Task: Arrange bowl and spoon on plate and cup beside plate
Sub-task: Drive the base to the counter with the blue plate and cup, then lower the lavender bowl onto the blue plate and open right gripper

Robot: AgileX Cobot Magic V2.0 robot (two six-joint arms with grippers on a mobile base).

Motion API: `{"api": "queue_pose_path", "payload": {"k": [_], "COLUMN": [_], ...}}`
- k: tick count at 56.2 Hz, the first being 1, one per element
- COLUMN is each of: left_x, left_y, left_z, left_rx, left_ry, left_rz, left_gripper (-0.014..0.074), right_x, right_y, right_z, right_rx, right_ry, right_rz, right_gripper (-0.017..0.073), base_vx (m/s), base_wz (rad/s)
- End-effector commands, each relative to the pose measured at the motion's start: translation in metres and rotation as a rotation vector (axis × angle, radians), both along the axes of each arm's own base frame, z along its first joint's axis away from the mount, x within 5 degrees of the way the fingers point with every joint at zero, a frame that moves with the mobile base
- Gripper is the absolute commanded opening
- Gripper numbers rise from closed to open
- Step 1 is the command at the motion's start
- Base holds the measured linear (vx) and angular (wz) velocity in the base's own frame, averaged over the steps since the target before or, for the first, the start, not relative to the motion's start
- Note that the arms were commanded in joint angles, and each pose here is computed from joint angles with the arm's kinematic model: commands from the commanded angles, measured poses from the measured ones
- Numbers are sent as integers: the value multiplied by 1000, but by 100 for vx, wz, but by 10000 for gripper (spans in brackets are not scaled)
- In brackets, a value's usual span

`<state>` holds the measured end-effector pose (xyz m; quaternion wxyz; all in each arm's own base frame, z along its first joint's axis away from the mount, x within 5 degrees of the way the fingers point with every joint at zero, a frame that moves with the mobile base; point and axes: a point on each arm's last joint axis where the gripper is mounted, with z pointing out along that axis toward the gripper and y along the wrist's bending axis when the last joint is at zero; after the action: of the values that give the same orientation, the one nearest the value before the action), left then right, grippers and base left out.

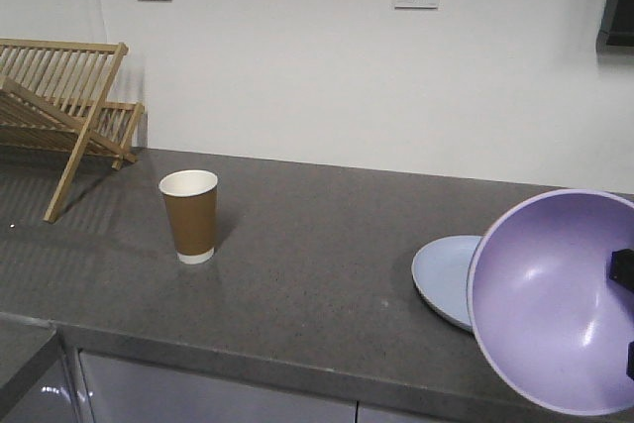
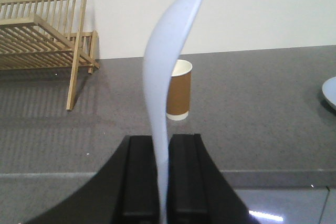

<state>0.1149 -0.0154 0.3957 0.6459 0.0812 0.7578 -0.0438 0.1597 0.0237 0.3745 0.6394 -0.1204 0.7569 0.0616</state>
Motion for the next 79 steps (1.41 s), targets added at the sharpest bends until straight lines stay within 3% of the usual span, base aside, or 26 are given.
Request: {"api": "queue_pose_path", "payload": {"k": [1,48,79], "left_x": [-1,0,0], "left_y": [1,1,1], "left_z": [14,14,14], "left_rx": [-37,-37,-37], "left_ry": [-91,-90,-88], "left_rz": [21,21,21], "left_gripper": [3,3,3], "right_x": [-1,-1,-1], "right_y": [-4,-4,-4], "right_z": [17,17,17], "right_rx": [27,27,27], "right_ry": [-88,-88,-91], "right_rz": [-44,-44,-46], "right_gripper": [-8,-8,-8], "base_vx": [41,34,6], "base_wz": [-2,-22,-1]}}
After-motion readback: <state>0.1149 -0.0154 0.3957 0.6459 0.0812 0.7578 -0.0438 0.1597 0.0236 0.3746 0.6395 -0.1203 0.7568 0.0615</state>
